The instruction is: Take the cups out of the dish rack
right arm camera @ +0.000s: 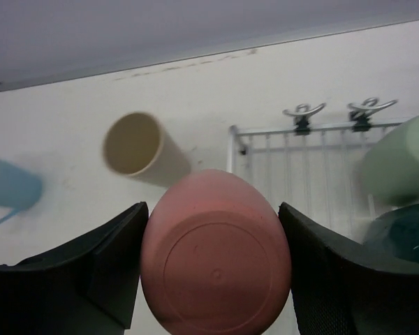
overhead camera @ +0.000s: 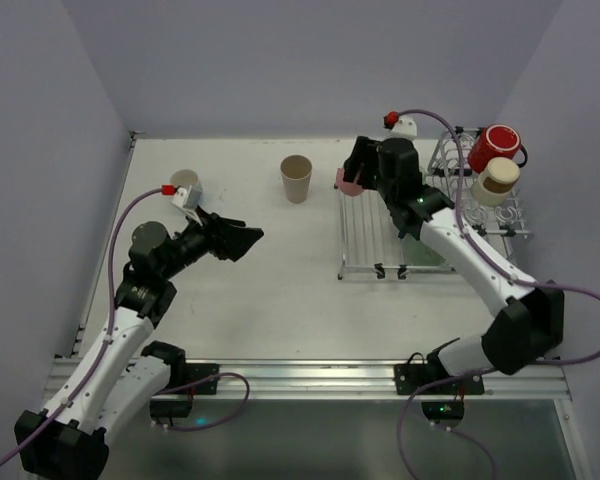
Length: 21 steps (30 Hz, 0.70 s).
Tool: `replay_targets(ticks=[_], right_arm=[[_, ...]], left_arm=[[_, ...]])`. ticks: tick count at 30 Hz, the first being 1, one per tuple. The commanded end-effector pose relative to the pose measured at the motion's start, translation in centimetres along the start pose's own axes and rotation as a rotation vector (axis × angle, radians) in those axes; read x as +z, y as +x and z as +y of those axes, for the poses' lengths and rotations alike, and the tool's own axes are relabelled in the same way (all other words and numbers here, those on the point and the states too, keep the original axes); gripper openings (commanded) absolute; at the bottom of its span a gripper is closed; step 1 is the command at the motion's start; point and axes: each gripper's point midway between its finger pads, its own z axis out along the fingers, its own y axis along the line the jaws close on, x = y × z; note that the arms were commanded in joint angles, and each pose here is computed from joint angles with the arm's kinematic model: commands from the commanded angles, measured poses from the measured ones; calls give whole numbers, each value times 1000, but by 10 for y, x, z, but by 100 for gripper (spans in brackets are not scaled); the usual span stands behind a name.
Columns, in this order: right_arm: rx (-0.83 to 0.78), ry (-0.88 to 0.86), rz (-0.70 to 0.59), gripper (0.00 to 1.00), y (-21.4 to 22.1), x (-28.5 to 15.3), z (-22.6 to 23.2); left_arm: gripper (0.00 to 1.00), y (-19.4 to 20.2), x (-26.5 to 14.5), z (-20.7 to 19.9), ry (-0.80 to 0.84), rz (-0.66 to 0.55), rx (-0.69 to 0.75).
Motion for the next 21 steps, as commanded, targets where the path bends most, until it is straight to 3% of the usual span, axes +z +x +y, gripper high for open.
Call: replay_targets(ticks=[1,2,7,10,21], right_arm=[[218,-347,-30,29,-7,-53,61],[248,-427,37,29,18,-62,69],[465,-733,69,27,16,-117,107],[498,-836,122,27,26,-135,123],[574,-988,280,26,61,-139,154]], left_arm=[[75,-9,3,-34,180,-51,-87],[73,-7,5,-34,188,-52,-100],[71,2,13,-34,228,-52,-169],[71,6,18,-41,255,-51,-184],[65,16,41,-60,315,-40,-202]])
